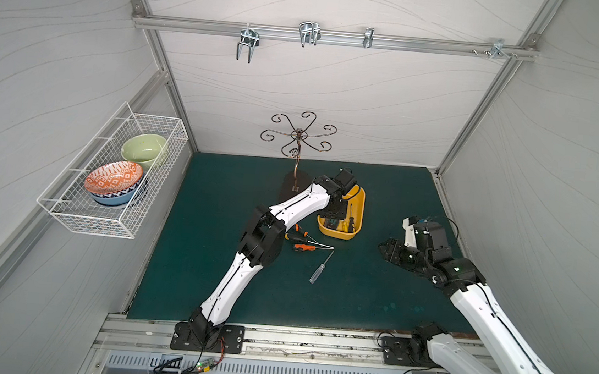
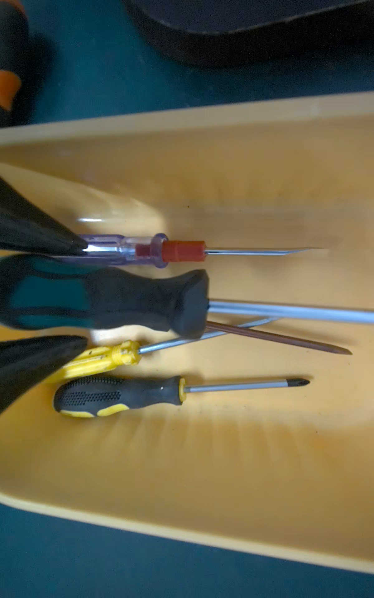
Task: Put the screwdriver on the desktop into the storage box
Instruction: Place the screwdriver in the storage box, then pick up the screwdriver from the center of the board.
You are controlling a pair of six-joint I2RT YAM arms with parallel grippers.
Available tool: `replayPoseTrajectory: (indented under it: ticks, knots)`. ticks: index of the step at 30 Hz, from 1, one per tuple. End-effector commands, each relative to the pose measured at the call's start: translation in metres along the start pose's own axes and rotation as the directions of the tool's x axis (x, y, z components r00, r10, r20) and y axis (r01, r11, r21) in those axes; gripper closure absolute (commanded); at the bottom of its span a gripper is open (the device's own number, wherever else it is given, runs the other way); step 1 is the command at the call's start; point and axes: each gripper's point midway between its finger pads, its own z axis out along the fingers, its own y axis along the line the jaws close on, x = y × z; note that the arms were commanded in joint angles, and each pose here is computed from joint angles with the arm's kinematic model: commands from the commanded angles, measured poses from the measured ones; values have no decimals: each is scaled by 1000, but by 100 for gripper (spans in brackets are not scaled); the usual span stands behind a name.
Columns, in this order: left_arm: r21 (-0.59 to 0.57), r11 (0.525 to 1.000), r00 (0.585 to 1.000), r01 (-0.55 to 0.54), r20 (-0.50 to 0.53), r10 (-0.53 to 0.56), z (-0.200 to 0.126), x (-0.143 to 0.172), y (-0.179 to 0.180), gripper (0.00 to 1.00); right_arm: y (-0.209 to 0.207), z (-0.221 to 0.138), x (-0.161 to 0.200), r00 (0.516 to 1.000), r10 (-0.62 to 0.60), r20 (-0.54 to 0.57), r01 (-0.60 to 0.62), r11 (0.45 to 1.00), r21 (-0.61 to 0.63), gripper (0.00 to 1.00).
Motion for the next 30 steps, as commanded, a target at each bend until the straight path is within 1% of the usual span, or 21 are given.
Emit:
replayPoseTrajectory:
  ticks: [1, 3, 4, 6, 9, 13, 17, 21, 23, 24, 25, 26, 30]
  knots:
    - [64, 998, 996, -7, 89, 1, -19, -24, -18, 45, 0, -5, 1, 1000, -2, -12, 2, 1000, 4, 44]
    - [84, 996, 993, -18, 115, 8, -33, -30, -22, 32, 1, -6, 1, 1000, -5, -13, 5, 1000, -4, 44]
    - [90, 996, 991, -24, 135, 12, -41, -33, -23, 30, 2, -6, 2, 1000, -6, -17, 5, 1000, -6, 44]
    - [104, 994, 984, -32, 177, 13, -62, -39, -24, 28, 3, -7, 3, 1000, -10, -30, 10, 1000, -11, 44]
    - [125, 991, 965, -36, 262, 2, -102, -47, -22, 28, 7, -8, 6, 998, -16, -58, 15, 1000, -12, 44]
    - [145, 989, 928, -6, 369, -48, -151, -42, -3, 29, 19, -7, 19, 993, -67, -100, 70, 997, 27, 43]
    - [141, 989, 894, 51, 435, -108, -181, -16, 32, 33, 35, -1, 47, 979, -119, -166, 135, 987, 84, 42]
    - [123, 985, 863, 120, 478, -165, -201, 18, 72, 37, 50, 8, 78, 966, -129, -224, 167, 973, 158, 40]
    - [110, 982, 851, 157, 490, -190, -206, 38, 93, 39, 57, 13, 92, 958, -133, -253, 185, 964, 193, 39]
    - [102, 979, 845, 178, 493, -205, -208, 48, 105, 40, 62, 16, 99, 953, -141, -269, 198, 960, 200, 36]
    - [90, 976, 844, 199, 491, -217, -206, 59, 116, 40, 67, 21, 105, 948, -144, -283, 208, 955, 210, 30]
    - [82, 973, 839, 216, 494, -228, -207, 68, 125, 40, 72, 24, 110, 944, -150, -294, 218, 952, 215, 26]
    - [41, 952, 812, 304, 511, -282, -208, 103, 164, 41, 95, 47, 130, 919, -152, -365, 240, 948, 209, 25]
